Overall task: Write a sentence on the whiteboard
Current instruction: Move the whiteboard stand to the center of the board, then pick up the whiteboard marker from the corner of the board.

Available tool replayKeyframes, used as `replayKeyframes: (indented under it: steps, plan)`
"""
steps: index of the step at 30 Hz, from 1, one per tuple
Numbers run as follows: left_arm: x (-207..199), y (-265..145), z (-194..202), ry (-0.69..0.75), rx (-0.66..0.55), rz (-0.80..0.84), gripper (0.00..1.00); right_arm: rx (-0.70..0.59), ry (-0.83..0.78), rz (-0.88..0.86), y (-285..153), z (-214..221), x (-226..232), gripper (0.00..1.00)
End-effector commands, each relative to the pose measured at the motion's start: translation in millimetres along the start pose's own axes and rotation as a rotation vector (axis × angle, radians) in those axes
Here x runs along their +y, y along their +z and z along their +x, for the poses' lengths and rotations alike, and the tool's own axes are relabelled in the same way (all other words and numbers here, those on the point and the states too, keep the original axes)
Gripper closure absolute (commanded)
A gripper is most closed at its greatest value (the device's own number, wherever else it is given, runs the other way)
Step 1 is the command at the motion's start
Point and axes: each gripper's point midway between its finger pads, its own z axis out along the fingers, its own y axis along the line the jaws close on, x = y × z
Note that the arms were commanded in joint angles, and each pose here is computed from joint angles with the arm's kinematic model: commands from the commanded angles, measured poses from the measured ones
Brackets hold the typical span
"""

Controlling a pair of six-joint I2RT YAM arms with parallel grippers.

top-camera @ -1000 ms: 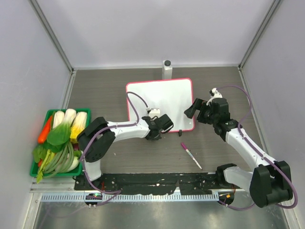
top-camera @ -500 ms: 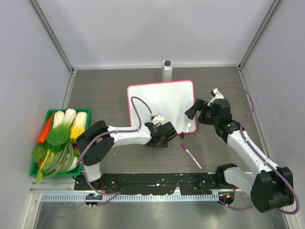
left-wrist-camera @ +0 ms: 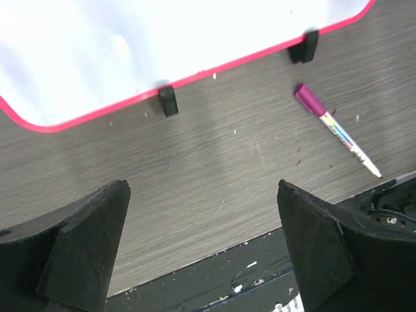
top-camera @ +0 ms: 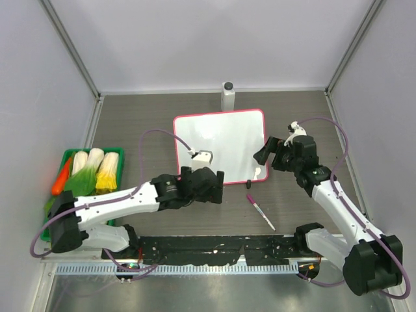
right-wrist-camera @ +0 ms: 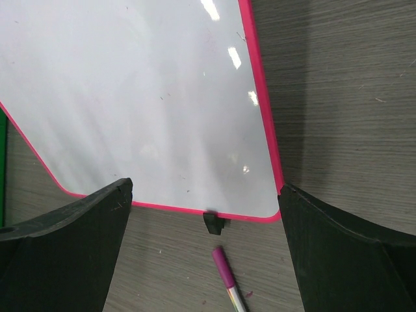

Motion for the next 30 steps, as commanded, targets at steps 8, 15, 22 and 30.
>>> replayKeyframes:
  steps: [8,15,22,30]
  plan:
    - [41.0,-12.7,-47.7,0.019,-0.193,-0.039,0.0,0.016,-0.133,0.034,-22.1,-8.4,21.5,0.02]
    - [62.1,-6.9,-64.5,-0.159,-0.207,0.094,0.0,0.265,-0.187,0.205,-19.4,55.6,11.4,0.23]
    - [71.2,2.5,-68.6,-0.225,-0.214,0.116,0.0,0.46,-0.133,0.245,-16.0,129.0,-6.8,0.36]
    - [60.7,15.1,-63.0,-0.25,-0.167,0.168,0.0,0.537,-0.145,0.242,-12.5,171.3,-7.1,0.42]
